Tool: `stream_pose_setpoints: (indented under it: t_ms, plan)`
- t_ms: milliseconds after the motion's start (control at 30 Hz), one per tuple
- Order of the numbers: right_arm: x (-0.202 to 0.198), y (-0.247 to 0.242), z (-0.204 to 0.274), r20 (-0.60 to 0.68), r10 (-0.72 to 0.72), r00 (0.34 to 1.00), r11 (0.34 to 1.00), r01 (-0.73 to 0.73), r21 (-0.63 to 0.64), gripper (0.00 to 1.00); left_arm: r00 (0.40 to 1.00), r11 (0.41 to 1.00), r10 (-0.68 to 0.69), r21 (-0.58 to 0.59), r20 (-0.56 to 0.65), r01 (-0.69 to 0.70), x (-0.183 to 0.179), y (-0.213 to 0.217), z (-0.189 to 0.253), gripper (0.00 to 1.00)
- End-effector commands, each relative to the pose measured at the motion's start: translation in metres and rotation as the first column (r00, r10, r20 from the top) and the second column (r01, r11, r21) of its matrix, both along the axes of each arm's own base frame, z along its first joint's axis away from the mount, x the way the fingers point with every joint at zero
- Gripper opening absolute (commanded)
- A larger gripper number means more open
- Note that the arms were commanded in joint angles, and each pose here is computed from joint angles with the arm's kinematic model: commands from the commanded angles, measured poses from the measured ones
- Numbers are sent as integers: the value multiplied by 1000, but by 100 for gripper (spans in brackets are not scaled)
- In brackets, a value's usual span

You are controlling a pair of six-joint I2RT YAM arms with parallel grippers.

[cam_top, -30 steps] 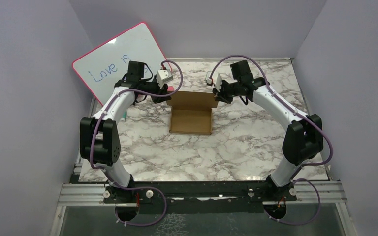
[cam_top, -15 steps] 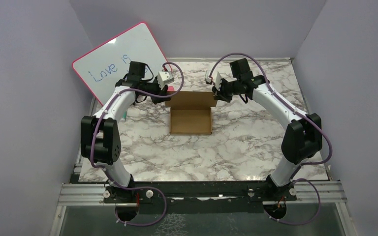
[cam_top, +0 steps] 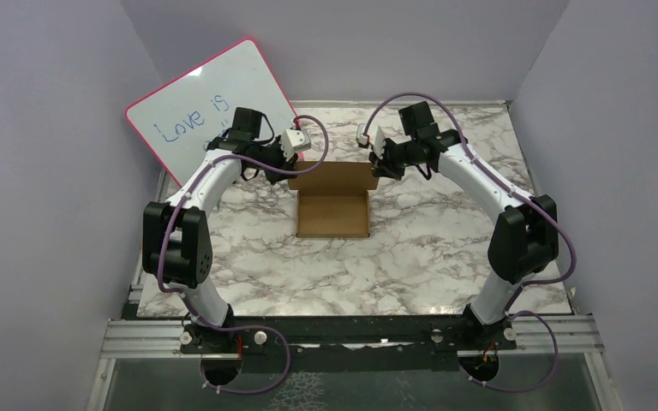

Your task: Fold the paper box

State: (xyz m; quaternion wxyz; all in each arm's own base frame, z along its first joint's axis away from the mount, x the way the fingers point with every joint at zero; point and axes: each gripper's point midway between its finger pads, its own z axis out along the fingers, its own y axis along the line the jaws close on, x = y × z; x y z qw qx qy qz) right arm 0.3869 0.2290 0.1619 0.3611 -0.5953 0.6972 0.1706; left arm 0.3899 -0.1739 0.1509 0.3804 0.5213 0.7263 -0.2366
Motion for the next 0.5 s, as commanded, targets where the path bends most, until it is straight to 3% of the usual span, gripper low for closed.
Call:
stream_pose_setpoints:
  t_ms: [0, 133, 467]
  plan:
    - [2, 6, 7, -11, 22, 1000, 999, -22, 32, 1, 999, 999, -17, 43, 37, 15, 1, -1, 11, 6]
    - [5, 6, 7, -7, -2, 1000, 999, 2, 35, 1, 999, 999, -7, 51, 46, 5, 1, -1, 15, 0]
    - [11, 9, 15, -23, -130, 991, 986, 132, 99, 1, 994, 992, 105, 76, 10, -105, 1, -5, 19, 0]
